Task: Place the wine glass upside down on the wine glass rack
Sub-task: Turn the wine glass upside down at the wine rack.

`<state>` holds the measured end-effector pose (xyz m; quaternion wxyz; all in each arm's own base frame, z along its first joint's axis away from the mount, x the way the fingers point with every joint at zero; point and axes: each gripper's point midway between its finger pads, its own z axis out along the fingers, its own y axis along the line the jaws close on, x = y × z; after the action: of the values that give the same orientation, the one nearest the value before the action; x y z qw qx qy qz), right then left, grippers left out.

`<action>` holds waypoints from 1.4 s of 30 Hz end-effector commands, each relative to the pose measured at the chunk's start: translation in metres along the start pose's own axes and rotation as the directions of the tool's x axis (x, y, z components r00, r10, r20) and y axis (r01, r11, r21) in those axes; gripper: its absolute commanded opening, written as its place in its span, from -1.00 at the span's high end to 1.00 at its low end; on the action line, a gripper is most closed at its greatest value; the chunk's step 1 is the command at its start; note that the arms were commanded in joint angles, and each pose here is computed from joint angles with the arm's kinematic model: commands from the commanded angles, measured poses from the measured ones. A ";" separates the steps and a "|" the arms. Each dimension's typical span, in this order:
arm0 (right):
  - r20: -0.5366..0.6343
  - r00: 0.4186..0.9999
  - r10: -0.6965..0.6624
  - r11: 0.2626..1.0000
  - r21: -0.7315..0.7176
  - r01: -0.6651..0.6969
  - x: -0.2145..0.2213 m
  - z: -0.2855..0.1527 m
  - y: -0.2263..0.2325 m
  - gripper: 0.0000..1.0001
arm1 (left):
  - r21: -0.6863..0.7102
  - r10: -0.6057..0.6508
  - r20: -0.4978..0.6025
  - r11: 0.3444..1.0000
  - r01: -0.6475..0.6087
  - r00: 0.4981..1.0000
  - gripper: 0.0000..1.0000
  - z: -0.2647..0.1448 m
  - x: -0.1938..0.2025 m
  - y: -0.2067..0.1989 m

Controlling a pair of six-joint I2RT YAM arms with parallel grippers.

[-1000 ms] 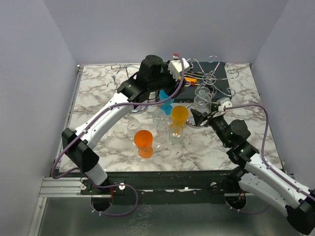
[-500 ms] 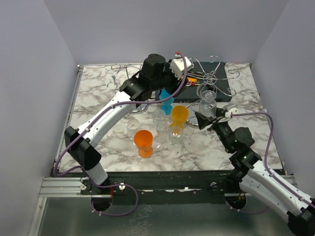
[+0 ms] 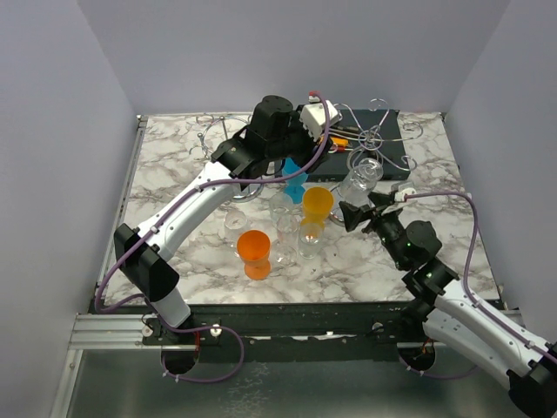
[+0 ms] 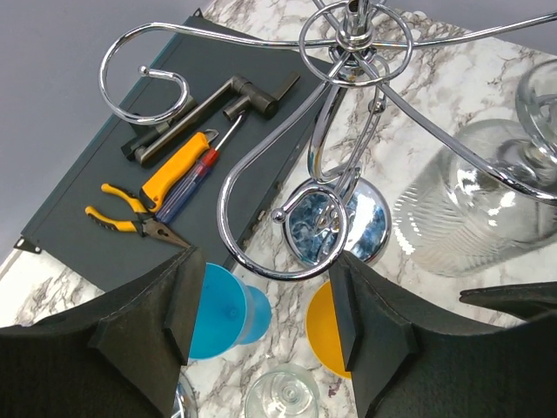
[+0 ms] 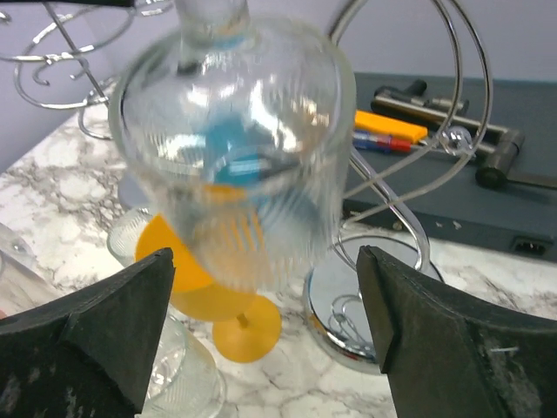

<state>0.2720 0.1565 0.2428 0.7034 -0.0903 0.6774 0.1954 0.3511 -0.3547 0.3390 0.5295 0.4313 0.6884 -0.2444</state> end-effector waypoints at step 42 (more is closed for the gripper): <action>-0.094 0.996 -0.007 0.964 0.265 0.032 -0.212 0.145 -0.061 -0.79 | -0.025 0.008 0.040 1.000 -0.007 0.999 -0.65 -0.036 -0.020 -0.012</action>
<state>0.4124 0.1516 0.4401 0.6661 -0.0161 0.7387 0.1018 0.3261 -0.3426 0.3668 0.5448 0.4202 0.6801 -0.2533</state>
